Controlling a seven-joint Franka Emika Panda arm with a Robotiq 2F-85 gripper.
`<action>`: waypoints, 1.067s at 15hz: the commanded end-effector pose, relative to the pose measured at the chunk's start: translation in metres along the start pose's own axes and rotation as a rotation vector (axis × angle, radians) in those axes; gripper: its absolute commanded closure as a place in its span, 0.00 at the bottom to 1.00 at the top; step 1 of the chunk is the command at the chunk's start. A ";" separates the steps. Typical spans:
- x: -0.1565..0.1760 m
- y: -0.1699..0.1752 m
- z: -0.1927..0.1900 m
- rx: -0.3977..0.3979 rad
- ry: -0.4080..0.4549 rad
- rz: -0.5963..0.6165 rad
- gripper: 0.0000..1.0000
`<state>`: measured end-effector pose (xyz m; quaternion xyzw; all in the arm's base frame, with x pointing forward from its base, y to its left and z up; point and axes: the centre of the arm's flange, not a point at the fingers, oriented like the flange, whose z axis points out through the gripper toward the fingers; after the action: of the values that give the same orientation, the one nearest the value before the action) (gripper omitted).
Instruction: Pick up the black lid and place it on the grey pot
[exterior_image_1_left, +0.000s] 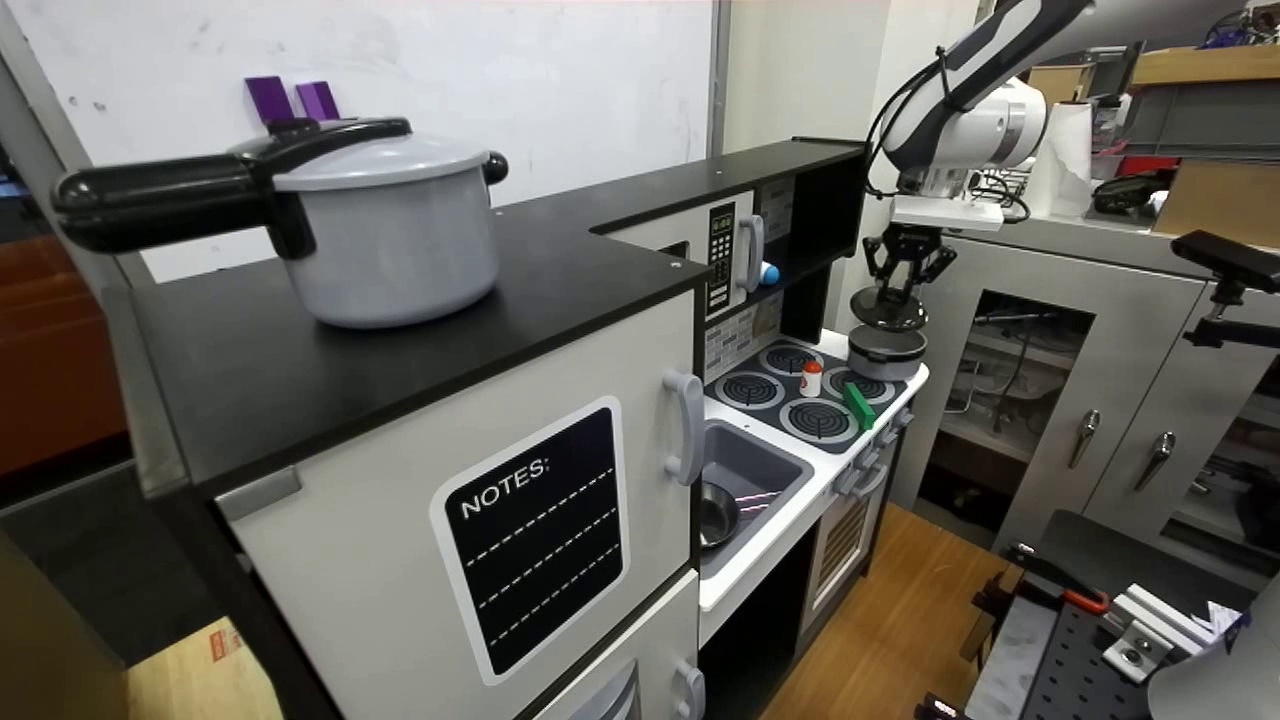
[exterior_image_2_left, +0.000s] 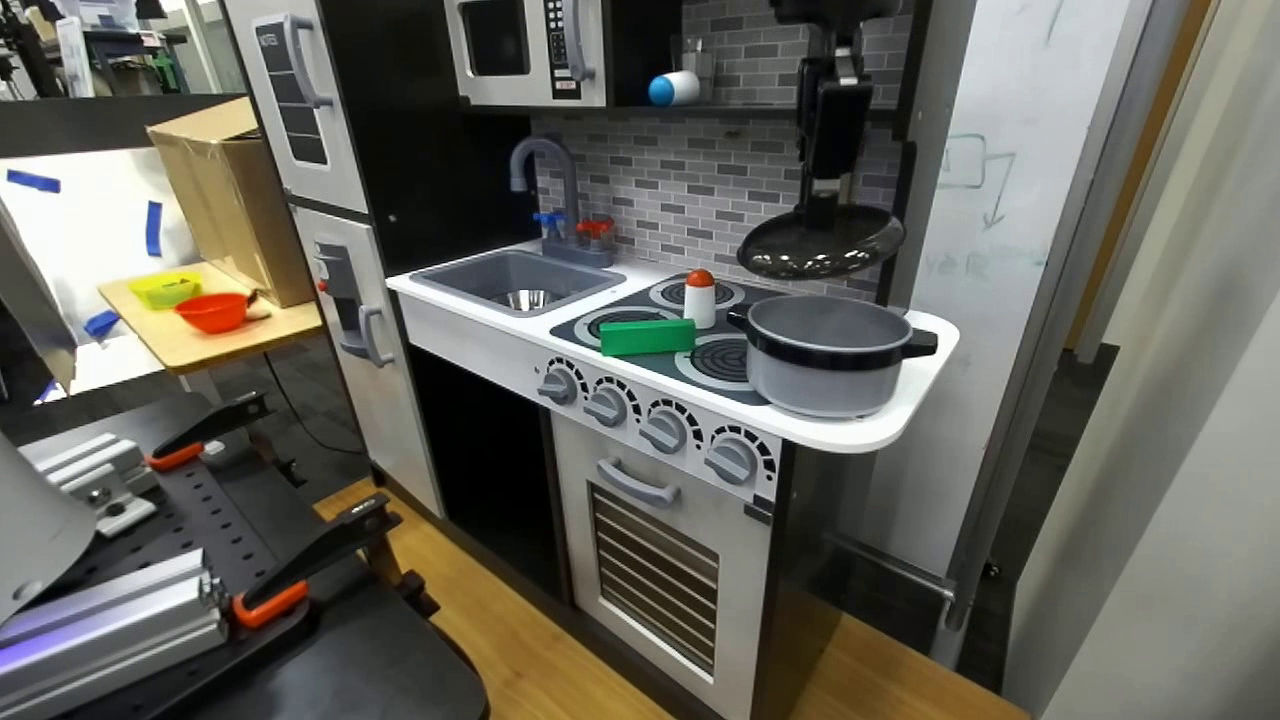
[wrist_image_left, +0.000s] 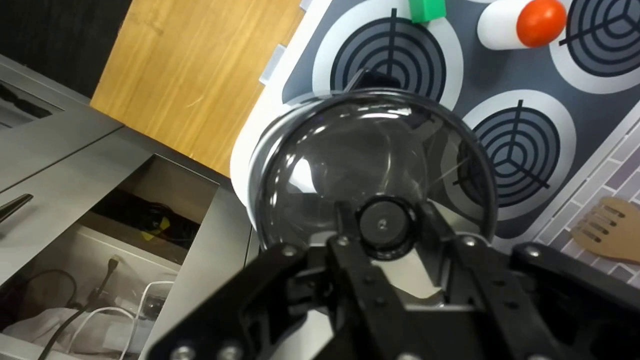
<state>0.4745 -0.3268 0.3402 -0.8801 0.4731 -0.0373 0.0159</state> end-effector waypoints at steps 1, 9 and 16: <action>0.012 -0.003 0.005 -0.011 -0.021 0.027 0.91; 0.022 -0.011 0.018 -0.008 -0.087 0.037 0.91; 0.028 0.000 0.017 -0.033 -0.121 0.062 0.91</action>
<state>0.4890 -0.3459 0.3244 -0.8697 0.4929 0.0075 0.0238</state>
